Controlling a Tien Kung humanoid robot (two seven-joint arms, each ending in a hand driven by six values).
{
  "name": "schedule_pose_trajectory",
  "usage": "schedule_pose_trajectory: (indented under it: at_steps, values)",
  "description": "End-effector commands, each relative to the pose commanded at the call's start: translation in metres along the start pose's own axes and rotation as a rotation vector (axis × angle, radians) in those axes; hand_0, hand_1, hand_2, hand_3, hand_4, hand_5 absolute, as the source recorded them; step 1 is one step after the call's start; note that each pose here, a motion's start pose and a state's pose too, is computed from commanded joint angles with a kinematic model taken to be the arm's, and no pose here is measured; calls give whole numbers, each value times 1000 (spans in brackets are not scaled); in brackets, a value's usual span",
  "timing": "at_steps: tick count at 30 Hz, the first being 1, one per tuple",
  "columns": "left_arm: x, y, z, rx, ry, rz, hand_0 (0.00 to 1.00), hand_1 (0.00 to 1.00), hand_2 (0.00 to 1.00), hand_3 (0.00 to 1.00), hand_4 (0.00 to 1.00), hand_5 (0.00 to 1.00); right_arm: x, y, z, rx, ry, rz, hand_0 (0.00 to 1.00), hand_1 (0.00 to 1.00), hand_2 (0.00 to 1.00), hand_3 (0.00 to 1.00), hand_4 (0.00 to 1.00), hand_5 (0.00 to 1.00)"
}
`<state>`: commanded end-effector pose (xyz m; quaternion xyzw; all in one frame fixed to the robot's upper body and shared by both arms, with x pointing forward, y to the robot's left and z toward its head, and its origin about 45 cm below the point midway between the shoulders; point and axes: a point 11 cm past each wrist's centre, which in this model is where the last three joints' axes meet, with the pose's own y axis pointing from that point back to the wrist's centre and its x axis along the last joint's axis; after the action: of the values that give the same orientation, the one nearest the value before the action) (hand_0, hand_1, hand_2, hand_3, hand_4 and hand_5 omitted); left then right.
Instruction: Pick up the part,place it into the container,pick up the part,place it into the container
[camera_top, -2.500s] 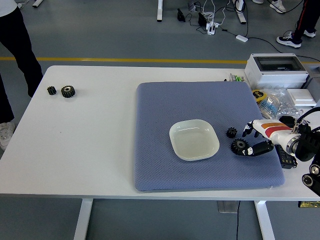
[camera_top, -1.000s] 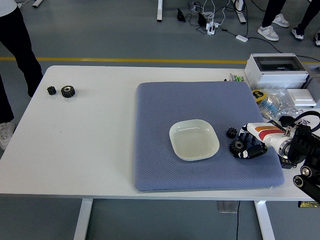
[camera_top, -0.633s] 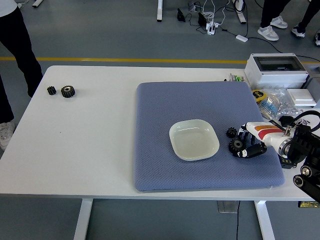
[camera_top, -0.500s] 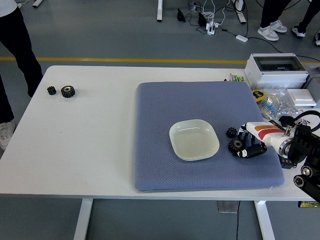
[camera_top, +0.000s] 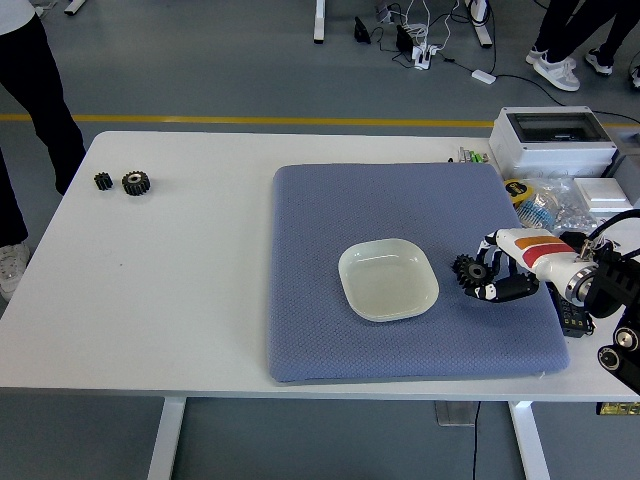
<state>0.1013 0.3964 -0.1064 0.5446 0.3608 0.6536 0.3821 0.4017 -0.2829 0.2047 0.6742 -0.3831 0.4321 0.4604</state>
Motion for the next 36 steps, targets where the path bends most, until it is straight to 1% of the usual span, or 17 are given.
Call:
schedule_pose_trajectory:
  at_steps: [3,8,11,12,16,23,24,29,31,36]
  values:
    - [0,0,-1,1,-1,1,678,654,666,574,675,635,5,2,-9,27,12,12,109,280,397,504,829,429]
    - [0,0,-2,3,-2,1,678,654,668,575,673,633,12,6,-33,97,47,21,114,277,397,501,809,422]
    - [0,0,-4,5,1,1,678,654,668,575,673,633,15,5,-51,143,61,22,114,277,397,501,809,422]
    - [0,0,-4,6,1,1,677,654,670,575,674,634,15,4,-55,153,62,21,114,278,399,503,792,417]
    - [0,0,-5,8,-4,1,677,654,670,575,674,634,15,-6,-78,199,61,17,114,278,399,503,792,417]
    - [0,0,-3,5,-2,1,677,654,674,575,674,633,10,-23,-103,239,54,17,113,280,407,503,791,417]
    - [0,0,-3,3,0,2,677,647,669,575,674,633,9,-26,-106,243,57,17,183,398,477,511,797,403]
    - [0,0,-1,0,3,4,677,647,669,575,674,633,1,-35,-118,255,68,-1,183,398,477,511,797,403]
    - [1,0,-1,-1,2,5,677,644,668,574,674,633,-3,-39,-123,261,73,-7,187,412,491,510,794,401]
    - [1,0,1,-3,1,5,678,645,667,574,674,634,-12,-47,-128,256,75,-16,189,417,503,506,793,399]
